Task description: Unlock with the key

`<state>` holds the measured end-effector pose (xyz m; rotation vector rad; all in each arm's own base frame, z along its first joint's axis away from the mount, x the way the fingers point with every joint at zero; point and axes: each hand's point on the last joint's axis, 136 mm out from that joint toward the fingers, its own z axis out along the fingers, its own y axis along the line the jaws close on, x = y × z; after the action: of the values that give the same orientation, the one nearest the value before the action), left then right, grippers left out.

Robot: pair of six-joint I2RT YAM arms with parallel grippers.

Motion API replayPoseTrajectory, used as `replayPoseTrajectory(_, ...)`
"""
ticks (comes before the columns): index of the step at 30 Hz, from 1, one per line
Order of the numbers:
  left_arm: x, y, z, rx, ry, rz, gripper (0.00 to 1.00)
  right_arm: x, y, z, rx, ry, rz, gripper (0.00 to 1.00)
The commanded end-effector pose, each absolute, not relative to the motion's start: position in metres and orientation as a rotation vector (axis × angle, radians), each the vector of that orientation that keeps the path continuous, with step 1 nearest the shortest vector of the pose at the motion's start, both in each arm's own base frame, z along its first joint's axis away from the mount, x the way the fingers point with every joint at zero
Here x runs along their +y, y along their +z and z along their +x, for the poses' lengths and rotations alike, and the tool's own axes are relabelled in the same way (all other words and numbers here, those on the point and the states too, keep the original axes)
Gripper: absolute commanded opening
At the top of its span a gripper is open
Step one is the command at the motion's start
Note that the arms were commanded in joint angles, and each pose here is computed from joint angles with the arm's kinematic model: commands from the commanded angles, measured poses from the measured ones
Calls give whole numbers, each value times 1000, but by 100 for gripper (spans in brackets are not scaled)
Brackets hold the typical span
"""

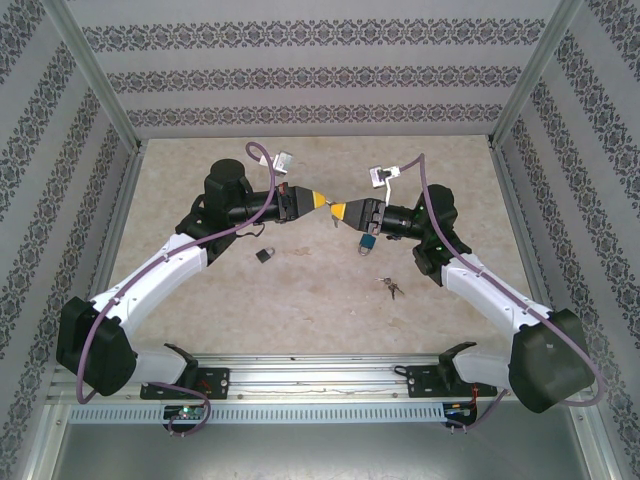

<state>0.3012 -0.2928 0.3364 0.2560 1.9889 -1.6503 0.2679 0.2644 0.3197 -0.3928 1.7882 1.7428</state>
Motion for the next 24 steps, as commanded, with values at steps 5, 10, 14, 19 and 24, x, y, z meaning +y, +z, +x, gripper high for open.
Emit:
replayPoseTrajectory(5, -291, 352, 298, 1922, -1639, 295, 0, 266, 328, 256, 1749, 1754, -464, 21)
replayPoseTrajectory(10, -291, 354, 299, 1916, -1636, 301, 0, 267, 326, 256, 1755, 1757, -467, 15)
replayPoseTrajectory(14, -292, 353, 299, 1918, -1634, 302, 0, 267, 324, 256, 1760, 1754, -469, 7)
replayPoseTrajectory(19, -292, 355, 298, 1913, -1646, 307, 0, 265, 320, 260, 1766, 1740, -436, 40)
replayPoseTrajectory(24, -293, 350, 297, 1927, -1658, 300, 0, 265, 330, 259, 1734, 1743, -446, 44)
